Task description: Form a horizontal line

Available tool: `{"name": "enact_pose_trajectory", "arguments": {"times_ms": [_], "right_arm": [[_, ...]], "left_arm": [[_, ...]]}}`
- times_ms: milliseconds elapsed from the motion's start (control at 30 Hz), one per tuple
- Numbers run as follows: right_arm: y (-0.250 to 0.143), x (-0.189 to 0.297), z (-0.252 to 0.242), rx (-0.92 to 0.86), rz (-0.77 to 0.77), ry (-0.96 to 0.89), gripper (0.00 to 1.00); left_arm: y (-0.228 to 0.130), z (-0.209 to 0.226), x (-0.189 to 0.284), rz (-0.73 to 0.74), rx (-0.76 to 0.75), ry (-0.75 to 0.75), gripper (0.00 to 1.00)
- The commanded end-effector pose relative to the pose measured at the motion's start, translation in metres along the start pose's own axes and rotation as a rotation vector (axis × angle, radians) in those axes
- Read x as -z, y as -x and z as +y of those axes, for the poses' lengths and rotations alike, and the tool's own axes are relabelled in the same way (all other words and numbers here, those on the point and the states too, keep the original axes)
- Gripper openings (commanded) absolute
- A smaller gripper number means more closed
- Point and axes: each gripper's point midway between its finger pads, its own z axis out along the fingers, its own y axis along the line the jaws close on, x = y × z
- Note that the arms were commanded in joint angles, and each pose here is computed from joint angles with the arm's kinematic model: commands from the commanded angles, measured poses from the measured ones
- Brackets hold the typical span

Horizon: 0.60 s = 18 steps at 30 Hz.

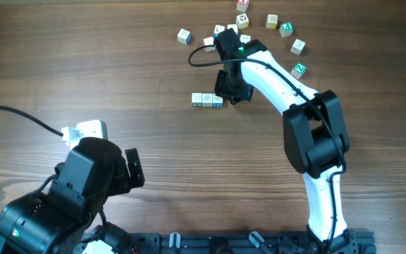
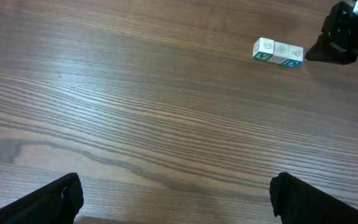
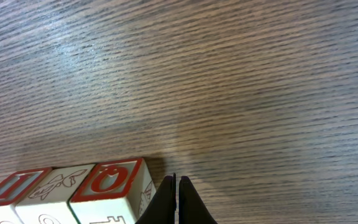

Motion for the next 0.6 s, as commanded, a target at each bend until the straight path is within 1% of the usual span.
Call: {"name": "enact_pose_trajectory", "arguments": {"times_ms": [0,567], "right_arm": [[-0.0052,0.0001,0.0057,0.017,0.022,0.028,0.05],[-0.0097,0.0006,0.0125,0.018,0.049,0.067,0.05]], "left_arm": [[-0.0005,0.0003,-0.0007,0.002,0.022,-0.001,1.0],[-0.0005,0.0003,-0.0007,0.002,0.022,-0.001,1.0]]}}
